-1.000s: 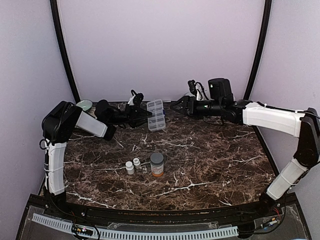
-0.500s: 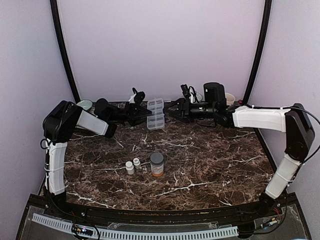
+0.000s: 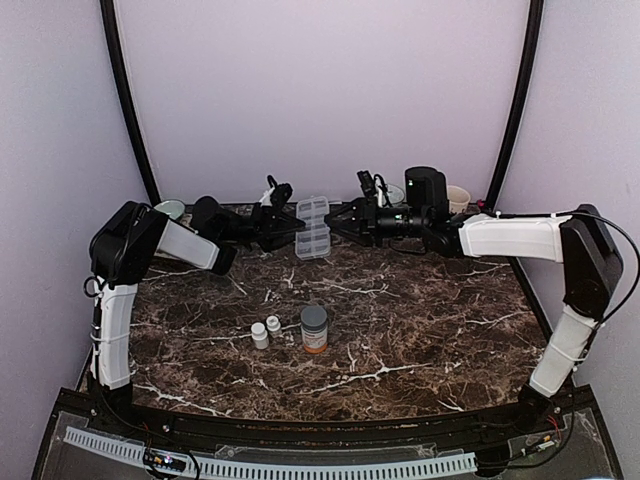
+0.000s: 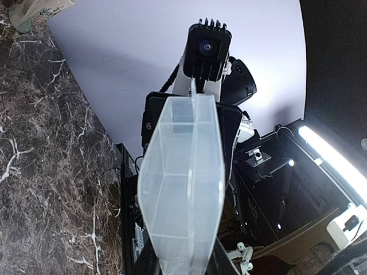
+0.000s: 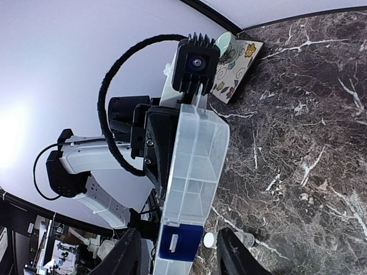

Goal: Sort the pills into containers
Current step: Open the lid of the pill container.

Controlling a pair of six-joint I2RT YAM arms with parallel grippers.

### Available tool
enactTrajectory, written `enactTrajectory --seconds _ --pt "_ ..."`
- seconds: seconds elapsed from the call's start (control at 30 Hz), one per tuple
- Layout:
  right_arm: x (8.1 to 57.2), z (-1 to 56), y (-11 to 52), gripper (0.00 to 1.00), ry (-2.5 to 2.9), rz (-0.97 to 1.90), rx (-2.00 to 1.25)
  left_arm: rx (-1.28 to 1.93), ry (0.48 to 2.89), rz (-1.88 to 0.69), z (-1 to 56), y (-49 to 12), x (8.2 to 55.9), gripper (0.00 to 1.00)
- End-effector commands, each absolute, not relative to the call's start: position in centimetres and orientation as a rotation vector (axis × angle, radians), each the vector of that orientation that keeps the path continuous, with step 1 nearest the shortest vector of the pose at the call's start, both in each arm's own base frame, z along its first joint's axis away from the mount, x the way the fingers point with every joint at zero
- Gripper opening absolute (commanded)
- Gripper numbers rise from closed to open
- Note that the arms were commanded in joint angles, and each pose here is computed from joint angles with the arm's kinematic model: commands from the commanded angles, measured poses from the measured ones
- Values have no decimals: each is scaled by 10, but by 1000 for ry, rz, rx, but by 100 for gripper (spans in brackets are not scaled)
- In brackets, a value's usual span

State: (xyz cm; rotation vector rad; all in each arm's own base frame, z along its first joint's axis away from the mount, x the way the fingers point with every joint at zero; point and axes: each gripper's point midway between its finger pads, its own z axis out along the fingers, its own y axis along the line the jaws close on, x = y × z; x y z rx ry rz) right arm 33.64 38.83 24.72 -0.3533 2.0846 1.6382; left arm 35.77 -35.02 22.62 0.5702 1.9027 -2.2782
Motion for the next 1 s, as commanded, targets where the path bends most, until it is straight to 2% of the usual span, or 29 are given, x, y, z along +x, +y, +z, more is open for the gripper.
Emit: enactTrajectory --seconds 0.0,0.7,0.97 --pt "334 265 397 45 2011 1700 -382 752 1758 -2228 249 -350 344 0" --pt "329 264 391 7 2041 1654 -374 737 1766 -2239 247 -352 342 0" --pt "331 254 387 3 2102 1575 -366 720 1778 -2238 244 -352 344 0"
